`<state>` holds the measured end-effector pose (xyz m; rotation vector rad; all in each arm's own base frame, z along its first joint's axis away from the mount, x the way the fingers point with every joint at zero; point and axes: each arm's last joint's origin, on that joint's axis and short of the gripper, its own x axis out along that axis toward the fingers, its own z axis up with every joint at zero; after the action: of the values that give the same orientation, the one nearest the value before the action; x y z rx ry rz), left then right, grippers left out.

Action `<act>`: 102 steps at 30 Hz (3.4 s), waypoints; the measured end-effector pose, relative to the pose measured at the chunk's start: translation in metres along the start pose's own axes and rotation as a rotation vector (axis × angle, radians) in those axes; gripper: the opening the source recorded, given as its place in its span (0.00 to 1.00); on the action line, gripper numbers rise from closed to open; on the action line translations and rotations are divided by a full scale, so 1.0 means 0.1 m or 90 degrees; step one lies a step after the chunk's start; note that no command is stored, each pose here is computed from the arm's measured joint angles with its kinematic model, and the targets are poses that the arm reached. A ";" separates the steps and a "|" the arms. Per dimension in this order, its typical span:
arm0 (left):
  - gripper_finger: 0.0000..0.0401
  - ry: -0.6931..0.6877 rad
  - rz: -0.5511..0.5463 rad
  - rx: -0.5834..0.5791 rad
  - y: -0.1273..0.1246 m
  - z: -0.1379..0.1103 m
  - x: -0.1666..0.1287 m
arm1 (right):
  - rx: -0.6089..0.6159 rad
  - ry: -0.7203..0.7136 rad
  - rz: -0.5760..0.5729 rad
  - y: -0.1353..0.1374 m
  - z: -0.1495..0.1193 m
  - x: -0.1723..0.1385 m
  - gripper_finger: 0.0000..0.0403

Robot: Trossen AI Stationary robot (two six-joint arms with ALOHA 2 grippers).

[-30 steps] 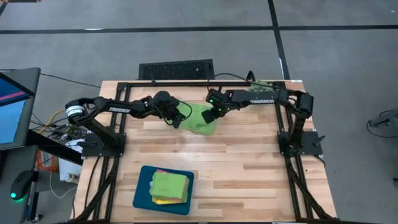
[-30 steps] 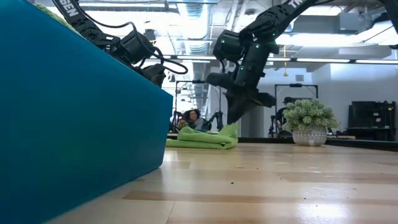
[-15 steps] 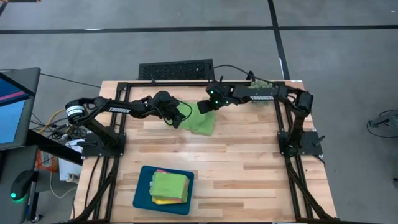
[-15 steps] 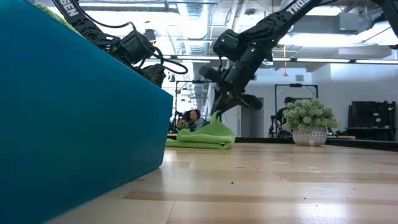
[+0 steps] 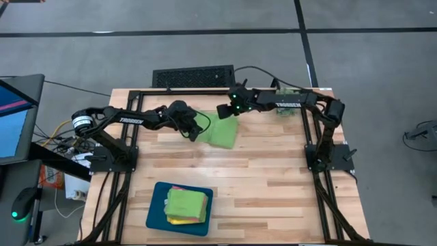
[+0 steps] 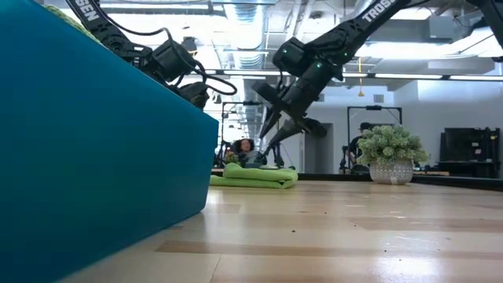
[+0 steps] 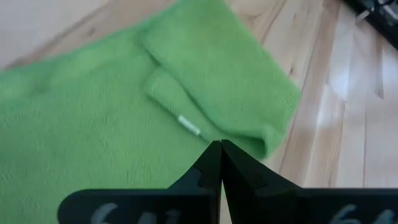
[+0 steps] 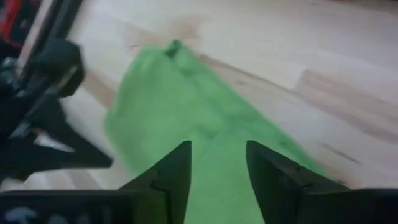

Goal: Fold microfiber towels
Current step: Fold the green microfiber towel

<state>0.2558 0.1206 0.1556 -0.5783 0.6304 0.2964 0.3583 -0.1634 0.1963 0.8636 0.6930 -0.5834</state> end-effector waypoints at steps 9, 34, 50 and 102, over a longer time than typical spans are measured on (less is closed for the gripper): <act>0.00 0.015 0.040 0.003 -0.08 0.01 -0.31 | -0.122 0.025 0.047 0.47 -0.42 0.09 0.46; 0.21 0.043 0.198 -0.223 0.10 -0.60 -0.64 | -0.127 0.010 0.030 0.58 -0.67 0.38 0.35; 0.64 -0.012 0.183 -0.370 0.28 -0.63 -0.17 | -0.128 -0.023 0.059 0.70 -0.58 0.10 0.34; 0.00 -0.025 -0.018 -0.409 0.07 -0.28 -0.11 | -0.201 0.097 -0.150 0.51 -1.00 0.26 0.29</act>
<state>0.2315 0.1089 0.1413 -1.1933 0.4817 0.4867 0.3804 -0.0577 0.1550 0.5386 1.0052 -0.6022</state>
